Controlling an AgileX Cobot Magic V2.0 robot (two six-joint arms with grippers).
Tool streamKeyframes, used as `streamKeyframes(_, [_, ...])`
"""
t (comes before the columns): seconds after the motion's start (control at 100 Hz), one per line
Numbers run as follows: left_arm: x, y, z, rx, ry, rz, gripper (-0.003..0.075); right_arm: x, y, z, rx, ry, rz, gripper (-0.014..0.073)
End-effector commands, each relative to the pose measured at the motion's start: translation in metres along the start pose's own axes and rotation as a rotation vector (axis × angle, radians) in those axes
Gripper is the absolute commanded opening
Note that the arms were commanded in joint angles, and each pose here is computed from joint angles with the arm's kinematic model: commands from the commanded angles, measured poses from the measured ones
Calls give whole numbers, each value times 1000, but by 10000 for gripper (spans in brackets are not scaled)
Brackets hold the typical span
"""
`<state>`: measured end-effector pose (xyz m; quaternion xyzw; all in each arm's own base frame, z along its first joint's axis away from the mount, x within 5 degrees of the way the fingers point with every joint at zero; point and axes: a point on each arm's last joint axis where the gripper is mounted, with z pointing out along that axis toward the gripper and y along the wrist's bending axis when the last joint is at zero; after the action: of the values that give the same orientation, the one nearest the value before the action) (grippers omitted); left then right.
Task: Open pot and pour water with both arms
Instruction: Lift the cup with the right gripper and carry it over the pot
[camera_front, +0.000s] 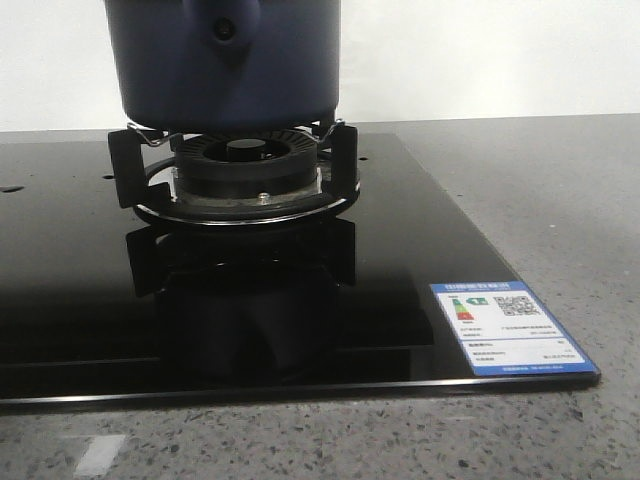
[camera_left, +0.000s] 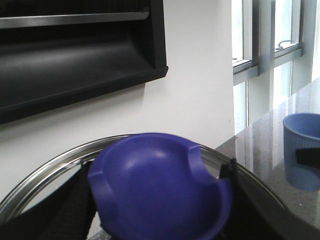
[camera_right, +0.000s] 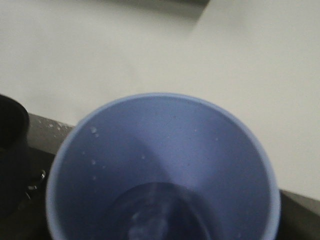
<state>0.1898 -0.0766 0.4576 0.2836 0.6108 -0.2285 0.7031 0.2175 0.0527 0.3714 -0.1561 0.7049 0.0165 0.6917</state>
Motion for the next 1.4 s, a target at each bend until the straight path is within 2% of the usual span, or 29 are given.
streamKeyframes(0.0, [-21,-4,-9,-20,-97,-47,295,-49,2,3,-19,-170,-24,239])
streamKeyframes(0.11, [-26,-4,-14,-56,-120,-125,295,-67,13,21,-75,-139,-45,239])
streamKeyframes(0.2, [-27,-4,-16,-66,-126,-132,295,-75,25,42,-118,-81,-85,239])
streamKeyframes(0.42, [-28,-5,-17,-68,-131,-129,295,-83,58,84,-188,-33,-301,238])
streamKeyframes(0.69, [-28,-5,-17,-68,-131,-131,295,-91,92,107,-231,-80,-536,238])
streamKeyframes(0.89, [-29,-5,-17,-64,-131,-132,295,-86,111,118,-240,-131,-787,238])
streamKeyframes(1.09, [-29,-6,-17,-58,-131,-132,295,-80,125,125,-259,-166,-926,238])
streamKeyframes(1.2, [-29,-6,-17,-58,-131,-132,295,-79,130,127,-261,-207,-1041,238])
streamKeyframes(1.39, [-29,-6,-17,-58,-131,-132,295,-71,135,134,-267,-219,-1148,238])
